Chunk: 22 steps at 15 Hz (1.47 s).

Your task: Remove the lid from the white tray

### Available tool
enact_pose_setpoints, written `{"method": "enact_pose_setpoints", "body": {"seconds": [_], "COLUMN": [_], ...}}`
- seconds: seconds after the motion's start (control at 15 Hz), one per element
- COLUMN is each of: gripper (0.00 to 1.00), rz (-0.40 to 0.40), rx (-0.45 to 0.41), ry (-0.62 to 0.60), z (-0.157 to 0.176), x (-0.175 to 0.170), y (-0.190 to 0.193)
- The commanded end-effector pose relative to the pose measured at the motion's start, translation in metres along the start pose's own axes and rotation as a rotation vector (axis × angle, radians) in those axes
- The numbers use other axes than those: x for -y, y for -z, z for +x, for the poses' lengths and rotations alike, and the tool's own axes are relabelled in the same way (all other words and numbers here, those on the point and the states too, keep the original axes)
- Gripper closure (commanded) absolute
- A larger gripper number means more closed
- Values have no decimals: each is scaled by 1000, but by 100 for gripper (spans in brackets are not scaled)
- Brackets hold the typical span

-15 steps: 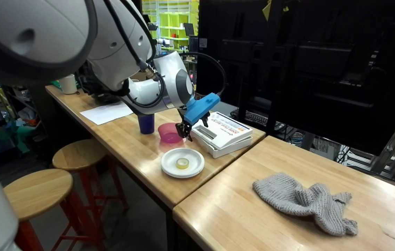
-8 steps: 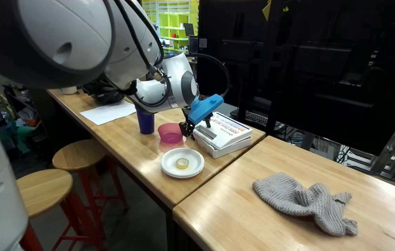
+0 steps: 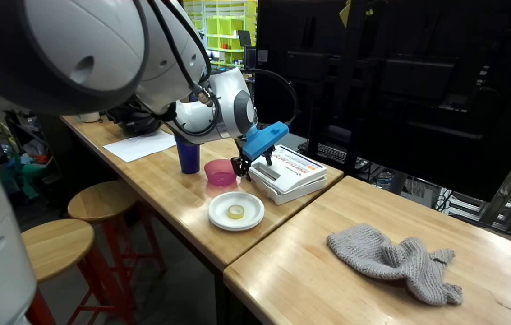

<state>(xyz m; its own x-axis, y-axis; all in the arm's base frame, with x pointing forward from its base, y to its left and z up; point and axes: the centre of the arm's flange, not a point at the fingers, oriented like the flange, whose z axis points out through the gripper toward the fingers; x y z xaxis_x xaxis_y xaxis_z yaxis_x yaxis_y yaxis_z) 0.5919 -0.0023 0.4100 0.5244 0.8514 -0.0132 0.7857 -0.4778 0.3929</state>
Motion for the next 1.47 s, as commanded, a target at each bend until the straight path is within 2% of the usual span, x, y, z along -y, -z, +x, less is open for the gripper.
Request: {"method": "enact_pose_setpoints", "body": {"seconds": [0.0,0.53,1.13,1.2,1.27,1.4], "gripper": [0,0,0,10,26,39], "rz": [17,42,94,98,100,101], "rx": [9,30,40,42,42,39], "ry": [4,9,-19,-21,-23,-25], "z": [1,3,-2,-2,-2,-4], "x": [4,21,31,32,32,32], "y": [8,9,-9,-11,-13,-14]}}
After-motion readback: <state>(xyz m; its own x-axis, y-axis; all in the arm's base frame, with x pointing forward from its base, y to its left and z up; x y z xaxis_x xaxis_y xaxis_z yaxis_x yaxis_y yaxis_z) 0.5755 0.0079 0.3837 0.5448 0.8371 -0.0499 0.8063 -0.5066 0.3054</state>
